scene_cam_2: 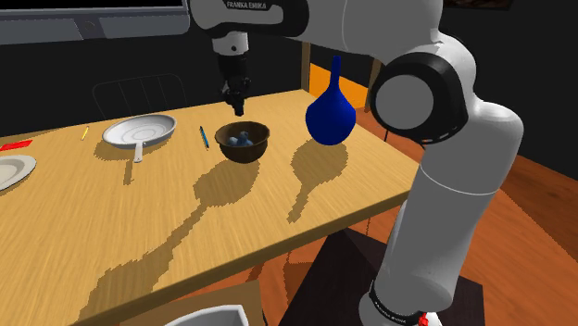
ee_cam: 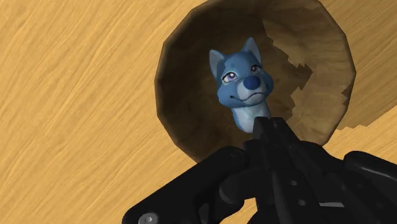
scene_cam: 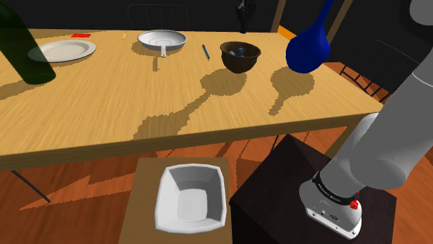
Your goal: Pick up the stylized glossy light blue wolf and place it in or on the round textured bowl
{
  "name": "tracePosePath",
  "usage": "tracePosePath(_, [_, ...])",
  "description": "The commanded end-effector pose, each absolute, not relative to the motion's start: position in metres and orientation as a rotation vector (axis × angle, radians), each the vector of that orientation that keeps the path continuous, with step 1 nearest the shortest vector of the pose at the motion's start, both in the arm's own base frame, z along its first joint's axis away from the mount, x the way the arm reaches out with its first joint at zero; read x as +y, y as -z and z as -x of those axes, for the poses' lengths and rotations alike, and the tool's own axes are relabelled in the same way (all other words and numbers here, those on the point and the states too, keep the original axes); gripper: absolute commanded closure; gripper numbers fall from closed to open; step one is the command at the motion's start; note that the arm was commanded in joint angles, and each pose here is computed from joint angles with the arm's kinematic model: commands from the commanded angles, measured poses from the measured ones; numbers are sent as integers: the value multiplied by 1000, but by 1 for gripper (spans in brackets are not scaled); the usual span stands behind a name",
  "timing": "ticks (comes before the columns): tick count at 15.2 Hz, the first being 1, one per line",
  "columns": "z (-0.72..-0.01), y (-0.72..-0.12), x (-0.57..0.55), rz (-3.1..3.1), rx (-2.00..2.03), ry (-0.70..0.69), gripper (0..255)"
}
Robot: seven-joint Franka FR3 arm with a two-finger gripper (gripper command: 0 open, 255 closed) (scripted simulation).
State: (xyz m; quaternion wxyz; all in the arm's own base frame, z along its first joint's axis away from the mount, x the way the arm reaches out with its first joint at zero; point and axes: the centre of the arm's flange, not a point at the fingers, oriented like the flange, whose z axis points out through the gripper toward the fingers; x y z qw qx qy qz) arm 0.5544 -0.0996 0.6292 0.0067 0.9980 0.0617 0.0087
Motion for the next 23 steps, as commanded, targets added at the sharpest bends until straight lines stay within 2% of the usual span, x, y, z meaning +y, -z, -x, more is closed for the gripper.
tracePosePath(1, [-554, -618, -99, -3122, 193, -28, 255])
tracePosePath(2, [-554, -623, -100, -3122, 193, -27, 255])
tracePosePath(3, [-554, -623, -100, -3122, 193, -27, 0])
tracePosePath(6, [-558, -585, -91, -3078, 414, -35, 0])
tracePosePath(13, [-559, -548, -93, -3078, 414, -35, 0])
tracePosePath(22, [-560, -545, -93, -3078, 414, -35, 0])
tracePosePath(23, [-560, -545, -93, -3078, 414, -35, 255])
